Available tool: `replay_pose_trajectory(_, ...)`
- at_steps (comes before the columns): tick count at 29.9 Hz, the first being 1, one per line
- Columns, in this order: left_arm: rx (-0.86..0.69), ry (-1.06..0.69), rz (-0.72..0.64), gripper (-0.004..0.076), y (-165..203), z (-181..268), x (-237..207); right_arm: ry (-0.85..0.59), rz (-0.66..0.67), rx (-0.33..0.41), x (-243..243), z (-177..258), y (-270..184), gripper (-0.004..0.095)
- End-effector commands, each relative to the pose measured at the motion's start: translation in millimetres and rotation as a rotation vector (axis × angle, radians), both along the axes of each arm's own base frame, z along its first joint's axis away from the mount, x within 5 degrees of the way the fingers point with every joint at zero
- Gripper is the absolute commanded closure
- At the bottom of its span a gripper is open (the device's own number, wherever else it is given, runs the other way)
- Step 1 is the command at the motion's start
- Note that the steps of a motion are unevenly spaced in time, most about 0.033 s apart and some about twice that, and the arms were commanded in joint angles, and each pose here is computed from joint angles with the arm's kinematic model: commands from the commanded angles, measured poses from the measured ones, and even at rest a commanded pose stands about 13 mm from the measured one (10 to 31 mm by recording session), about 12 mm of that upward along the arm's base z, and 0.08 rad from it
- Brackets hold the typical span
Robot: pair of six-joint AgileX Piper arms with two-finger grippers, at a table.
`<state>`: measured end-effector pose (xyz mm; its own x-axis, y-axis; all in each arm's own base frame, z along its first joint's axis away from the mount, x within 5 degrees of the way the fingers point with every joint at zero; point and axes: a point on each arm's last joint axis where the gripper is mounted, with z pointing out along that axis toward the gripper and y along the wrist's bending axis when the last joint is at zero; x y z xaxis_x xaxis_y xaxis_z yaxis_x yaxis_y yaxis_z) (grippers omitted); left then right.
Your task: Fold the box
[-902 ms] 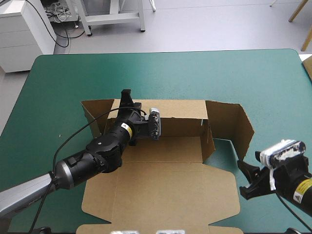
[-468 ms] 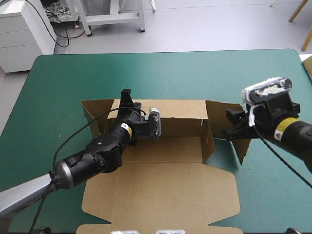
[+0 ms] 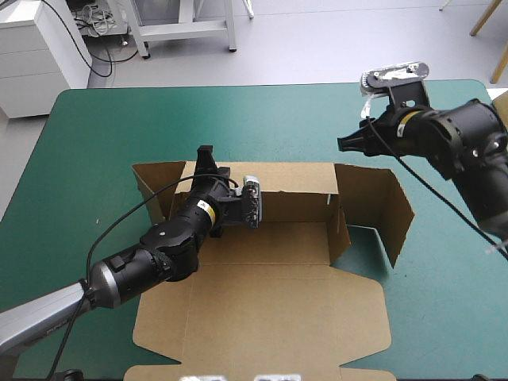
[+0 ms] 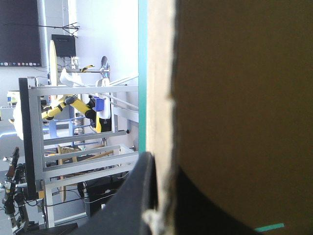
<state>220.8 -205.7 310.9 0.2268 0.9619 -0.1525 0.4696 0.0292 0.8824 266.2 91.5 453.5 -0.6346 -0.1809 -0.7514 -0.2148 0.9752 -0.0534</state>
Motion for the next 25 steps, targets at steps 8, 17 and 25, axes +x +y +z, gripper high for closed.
replay_pose_trajectory(8, -0.052, -0.01, -0.019, 0.0731, -2, 10, -3, 0.174, 0.091, 0.037, 70, -31, -19, 0.0413)
replay_pose_trajectory(17, -0.054, -0.009, -0.018, 0.0731, -2, 10, -3, 0.241, 0.139, 0.009, 93, -56, -13, 0.0384)
replay_pose_trajectory(25, -0.057, -0.008, -0.024, 0.0731, -3, 10, -3, 0.258, 0.172, -0.004, 92, -62, -12, 0.0384)
